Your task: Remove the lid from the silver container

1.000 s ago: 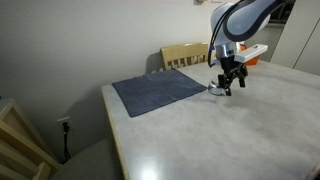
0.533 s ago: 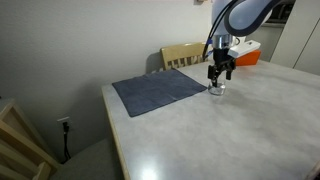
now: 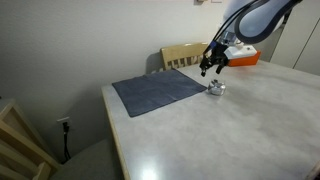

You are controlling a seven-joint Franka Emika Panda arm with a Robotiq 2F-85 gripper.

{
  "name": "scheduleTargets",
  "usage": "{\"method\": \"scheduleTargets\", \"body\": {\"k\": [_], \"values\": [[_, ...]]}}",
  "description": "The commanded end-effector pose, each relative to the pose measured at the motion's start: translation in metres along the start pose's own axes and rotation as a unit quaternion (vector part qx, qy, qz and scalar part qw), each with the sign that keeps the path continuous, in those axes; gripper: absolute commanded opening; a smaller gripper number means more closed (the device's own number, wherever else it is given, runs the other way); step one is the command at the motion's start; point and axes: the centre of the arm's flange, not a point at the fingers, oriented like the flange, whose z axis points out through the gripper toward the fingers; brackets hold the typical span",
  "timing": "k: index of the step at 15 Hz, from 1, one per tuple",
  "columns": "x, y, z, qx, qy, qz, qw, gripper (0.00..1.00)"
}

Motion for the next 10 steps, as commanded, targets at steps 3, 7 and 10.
{"method": "scheduleTargets", "body": {"k": [3,7,10], "values": [[-0.026,0.012,-0.019,-0.031,0.074,0.107,0.991,1.0],[-0.031,0.018,-0.02,-0.047,0.068,0.172,0.9816,1.0],[-0.033,0.018,-0.02,-0.013,0.028,0.159,0.9868,1.0]]}}
